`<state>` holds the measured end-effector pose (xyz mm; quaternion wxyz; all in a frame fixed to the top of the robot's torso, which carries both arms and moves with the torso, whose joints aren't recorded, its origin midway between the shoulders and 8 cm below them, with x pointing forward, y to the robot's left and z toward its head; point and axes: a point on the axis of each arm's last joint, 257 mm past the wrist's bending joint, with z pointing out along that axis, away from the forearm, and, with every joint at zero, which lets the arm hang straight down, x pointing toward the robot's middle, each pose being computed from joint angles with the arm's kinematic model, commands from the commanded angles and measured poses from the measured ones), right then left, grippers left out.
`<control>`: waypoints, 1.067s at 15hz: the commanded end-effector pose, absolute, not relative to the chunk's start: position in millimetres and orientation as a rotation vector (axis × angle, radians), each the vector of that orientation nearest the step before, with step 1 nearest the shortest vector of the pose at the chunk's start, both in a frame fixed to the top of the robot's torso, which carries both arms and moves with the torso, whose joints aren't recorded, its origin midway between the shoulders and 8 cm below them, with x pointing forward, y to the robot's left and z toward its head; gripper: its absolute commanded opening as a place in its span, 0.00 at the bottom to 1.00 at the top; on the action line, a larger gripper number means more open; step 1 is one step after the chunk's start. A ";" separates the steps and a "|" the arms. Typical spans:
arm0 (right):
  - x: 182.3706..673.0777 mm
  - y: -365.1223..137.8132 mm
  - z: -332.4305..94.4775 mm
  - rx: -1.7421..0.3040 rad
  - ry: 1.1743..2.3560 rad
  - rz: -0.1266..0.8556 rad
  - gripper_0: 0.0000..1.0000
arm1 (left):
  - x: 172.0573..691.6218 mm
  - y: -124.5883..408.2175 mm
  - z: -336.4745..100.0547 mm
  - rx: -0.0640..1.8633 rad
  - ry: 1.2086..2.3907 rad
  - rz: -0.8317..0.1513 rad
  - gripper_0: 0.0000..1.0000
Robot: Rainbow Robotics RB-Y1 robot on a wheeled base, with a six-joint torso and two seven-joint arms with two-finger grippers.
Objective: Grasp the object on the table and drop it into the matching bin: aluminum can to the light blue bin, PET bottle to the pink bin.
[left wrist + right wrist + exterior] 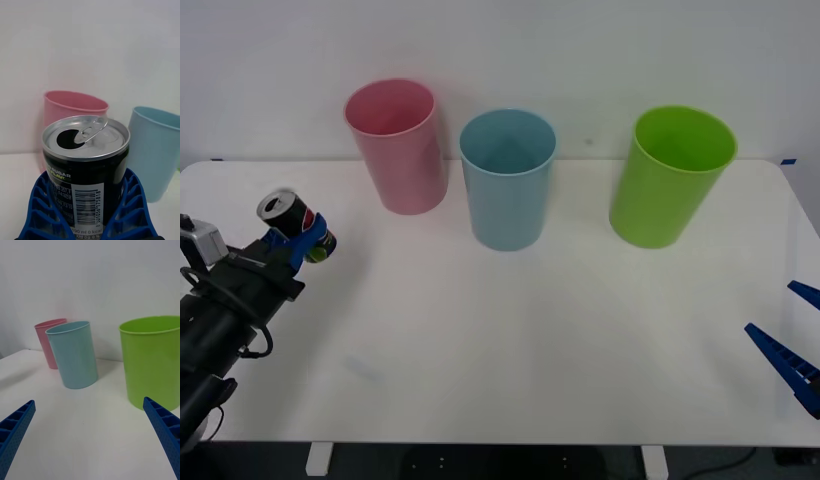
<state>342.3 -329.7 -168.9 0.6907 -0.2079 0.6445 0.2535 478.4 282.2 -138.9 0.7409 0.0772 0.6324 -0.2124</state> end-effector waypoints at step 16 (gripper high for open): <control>342.3 -329.7 -168.9 -0.465 1.441 0.567 1.00 | 560.2 144.8 -7.8 0.369 1.246 -0.660 0.00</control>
